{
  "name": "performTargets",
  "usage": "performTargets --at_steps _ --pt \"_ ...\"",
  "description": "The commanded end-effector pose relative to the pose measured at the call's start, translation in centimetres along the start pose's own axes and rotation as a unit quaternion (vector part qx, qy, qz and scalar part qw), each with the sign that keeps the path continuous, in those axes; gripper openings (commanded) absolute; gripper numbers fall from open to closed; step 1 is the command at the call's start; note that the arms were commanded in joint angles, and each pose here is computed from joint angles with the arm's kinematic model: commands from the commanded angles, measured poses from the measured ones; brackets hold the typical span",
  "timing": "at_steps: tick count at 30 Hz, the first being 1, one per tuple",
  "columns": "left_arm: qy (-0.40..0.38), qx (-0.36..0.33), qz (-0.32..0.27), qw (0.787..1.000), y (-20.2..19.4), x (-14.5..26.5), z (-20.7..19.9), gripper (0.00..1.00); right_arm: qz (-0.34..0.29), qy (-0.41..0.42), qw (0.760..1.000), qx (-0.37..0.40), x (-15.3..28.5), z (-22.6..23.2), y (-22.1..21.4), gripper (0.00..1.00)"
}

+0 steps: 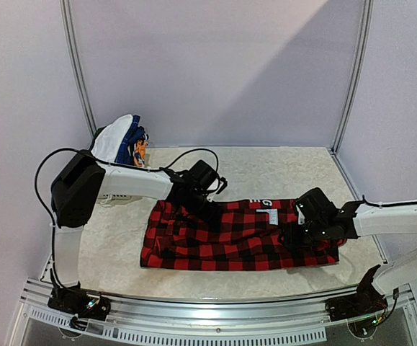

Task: Fold and stack the mixed laundry pile
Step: Flatten out the rectangle-folded shirt at the center of the board.

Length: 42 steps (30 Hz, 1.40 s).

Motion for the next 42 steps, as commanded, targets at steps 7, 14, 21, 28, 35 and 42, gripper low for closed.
performTargets --at_steps 7,14,21,28,35,42 --pt "0.004 0.038 0.031 0.999 -2.3 -1.3 3.3 0.57 0.003 -0.075 0.997 -0.024 -3.0 -1.4 0.2 0.58" --pt "0.034 0.074 0.058 0.995 -6.1 -0.8 5.4 0.57 0.017 -0.11 0.994 -0.013 -5.8 -1.3 2.6 0.61" --pt "0.045 0.129 0.077 0.988 -9.2 0.7 5.8 0.56 0.042 -0.102 0.994 -0.006 -9.6 0.2 7.3 0.61" --pt "0.016 0.197 0.077 0.977 -11.9 1.9 4.4 0.53 0.086 -0.058 0.995 0.01 -14.5 3.3 11.2 0.6" --pt "-0.027 0.236 0.064 0.969 -12.7 2.8 0.7 0.52 0.117 -0.007 0.993 0.021 -17.0 5.9 14.2 0.59" --pt "-0.076 0.237 0.043 0.967 -11.3 2.2 -5.0 0.51 0.127 0.016 0.991 0.029 -19.2 6.9 17.3 0.59"
Point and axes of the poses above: each gripper's point midway between its finger pads, its own x axis back along the fingers, its own z axis along the line the jaws close on, y = z × x, the point moved 2 cm from there along x, back along the fingers, and after that the axes turned 6 degrees about -x, right-handed, at the moved point
